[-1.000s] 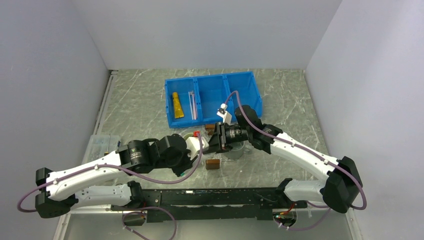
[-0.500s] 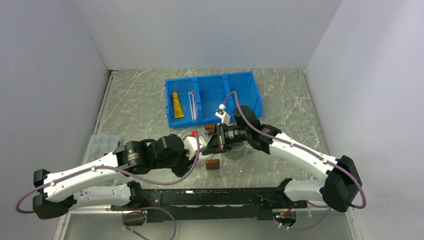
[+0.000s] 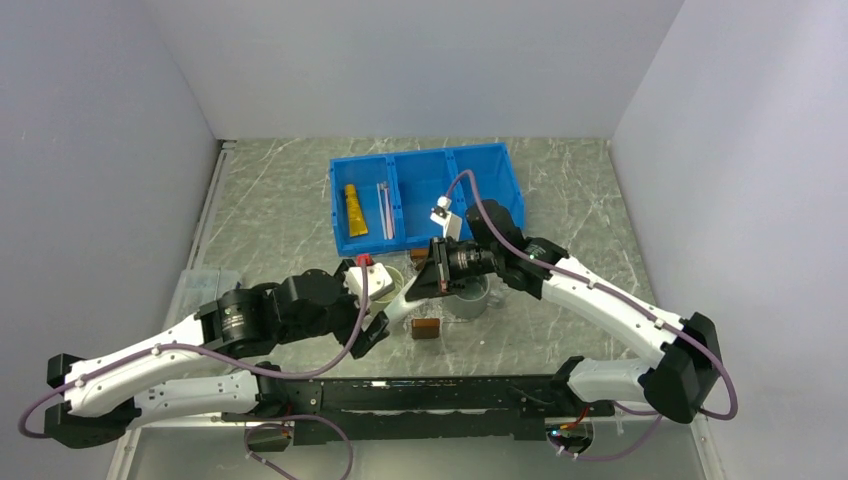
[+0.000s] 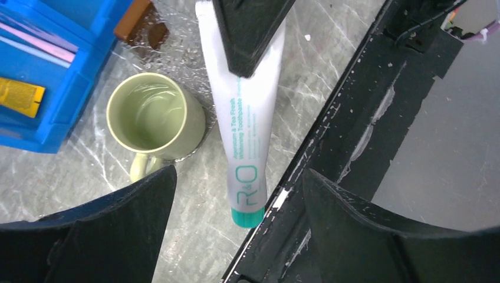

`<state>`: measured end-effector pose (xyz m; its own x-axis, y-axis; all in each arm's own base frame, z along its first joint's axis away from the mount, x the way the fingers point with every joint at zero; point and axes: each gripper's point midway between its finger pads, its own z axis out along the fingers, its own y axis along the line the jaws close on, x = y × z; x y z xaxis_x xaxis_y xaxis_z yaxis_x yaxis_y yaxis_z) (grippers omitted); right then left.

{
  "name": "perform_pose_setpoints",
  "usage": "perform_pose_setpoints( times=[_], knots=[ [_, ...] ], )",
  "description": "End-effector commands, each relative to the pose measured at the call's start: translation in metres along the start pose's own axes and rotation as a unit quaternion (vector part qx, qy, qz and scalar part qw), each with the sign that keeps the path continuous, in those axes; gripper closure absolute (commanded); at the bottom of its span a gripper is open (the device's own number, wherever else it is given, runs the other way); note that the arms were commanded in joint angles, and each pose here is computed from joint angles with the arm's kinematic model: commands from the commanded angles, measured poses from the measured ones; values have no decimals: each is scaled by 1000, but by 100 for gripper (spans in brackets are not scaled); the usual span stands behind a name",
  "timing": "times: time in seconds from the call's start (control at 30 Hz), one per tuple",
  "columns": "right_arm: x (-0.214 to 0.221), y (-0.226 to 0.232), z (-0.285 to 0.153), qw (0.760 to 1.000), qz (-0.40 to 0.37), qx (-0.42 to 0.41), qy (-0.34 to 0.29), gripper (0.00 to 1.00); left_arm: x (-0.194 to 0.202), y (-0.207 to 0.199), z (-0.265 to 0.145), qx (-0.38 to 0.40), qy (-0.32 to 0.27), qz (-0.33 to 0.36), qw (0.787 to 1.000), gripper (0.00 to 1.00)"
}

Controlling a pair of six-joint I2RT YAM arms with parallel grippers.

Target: Prepare toiletry sets of a toothbrush and toothpaste on the tray

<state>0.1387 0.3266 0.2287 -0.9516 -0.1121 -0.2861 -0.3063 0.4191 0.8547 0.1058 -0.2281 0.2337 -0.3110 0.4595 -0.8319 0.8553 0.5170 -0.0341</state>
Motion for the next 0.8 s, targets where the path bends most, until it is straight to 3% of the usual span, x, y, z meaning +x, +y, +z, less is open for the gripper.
perform_pose_setpoints(
  times=[0.0, 0.23, 0.4, 0.5, 0.77],
  knots=[
    [-24, 28, -23, 996, -76, 19, -42, 100, -20, 14, -10, -41, -43, -14, 998, 15],
    [-57, 28, -57, 976, -145, 136, -84, 100, -25, 40, -26, -111, -61, -28, 991, 11],
    [-84, 5, -82, 944, -170, 259, -113, 100, -26, 60, -39, -163, -100, -50, 980, 1],
    [-94, -7, -88, 928, -179, 308, -112, 100, -21, 66, -42, -175, -114, -59, 976, 1],
    [-116, -25, -83, 904, -198, 368, -95, 100, -10, 84, -53, -224, -120, -75, 964, 1]
  ],
)
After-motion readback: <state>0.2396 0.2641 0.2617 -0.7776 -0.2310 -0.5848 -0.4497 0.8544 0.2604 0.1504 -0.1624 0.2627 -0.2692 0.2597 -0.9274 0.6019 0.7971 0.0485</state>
